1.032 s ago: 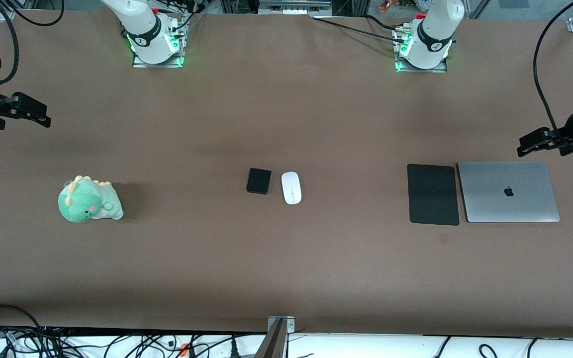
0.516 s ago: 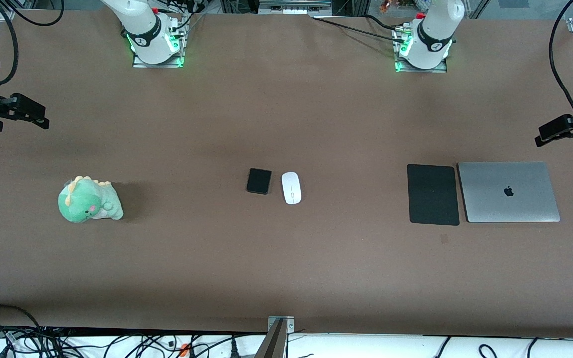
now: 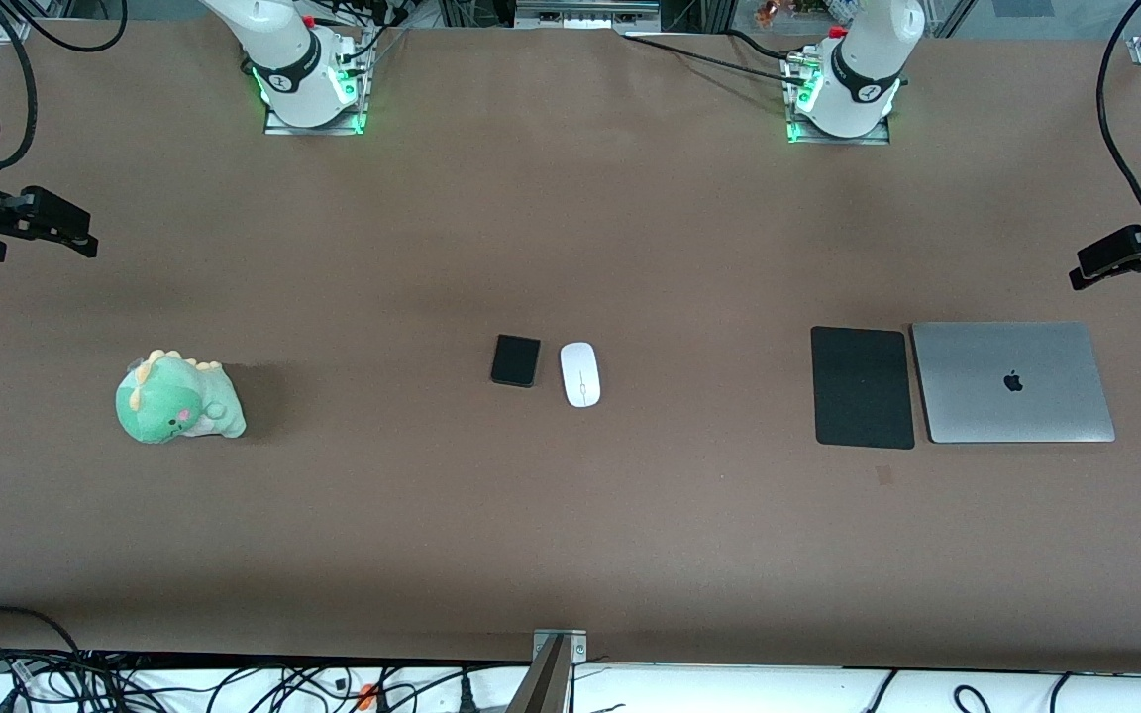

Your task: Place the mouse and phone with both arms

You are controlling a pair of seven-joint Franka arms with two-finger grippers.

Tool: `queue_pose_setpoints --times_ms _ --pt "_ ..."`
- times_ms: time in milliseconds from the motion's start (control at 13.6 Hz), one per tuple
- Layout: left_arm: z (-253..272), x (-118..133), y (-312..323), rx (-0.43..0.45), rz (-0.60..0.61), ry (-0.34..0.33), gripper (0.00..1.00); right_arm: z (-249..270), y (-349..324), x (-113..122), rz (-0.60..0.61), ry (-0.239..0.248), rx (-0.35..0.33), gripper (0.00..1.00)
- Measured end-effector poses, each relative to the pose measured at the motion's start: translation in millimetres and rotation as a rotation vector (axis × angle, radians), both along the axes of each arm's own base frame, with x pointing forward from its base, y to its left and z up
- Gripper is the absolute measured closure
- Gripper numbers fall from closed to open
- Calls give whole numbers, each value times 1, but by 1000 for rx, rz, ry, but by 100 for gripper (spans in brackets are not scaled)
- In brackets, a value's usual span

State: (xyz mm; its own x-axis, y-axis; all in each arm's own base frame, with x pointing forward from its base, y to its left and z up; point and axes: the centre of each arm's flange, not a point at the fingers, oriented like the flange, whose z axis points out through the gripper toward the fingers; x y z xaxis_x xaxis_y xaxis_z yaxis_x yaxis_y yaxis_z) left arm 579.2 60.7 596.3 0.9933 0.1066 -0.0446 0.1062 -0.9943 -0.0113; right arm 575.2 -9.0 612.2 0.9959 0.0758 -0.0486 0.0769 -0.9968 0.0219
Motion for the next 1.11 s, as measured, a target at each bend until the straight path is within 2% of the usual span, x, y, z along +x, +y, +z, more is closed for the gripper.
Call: queue_pose_setpoints --times_ms 1106 --pt "-4 0 -3 -1 -6 3 0 0 0 0 0 0 -1 0"
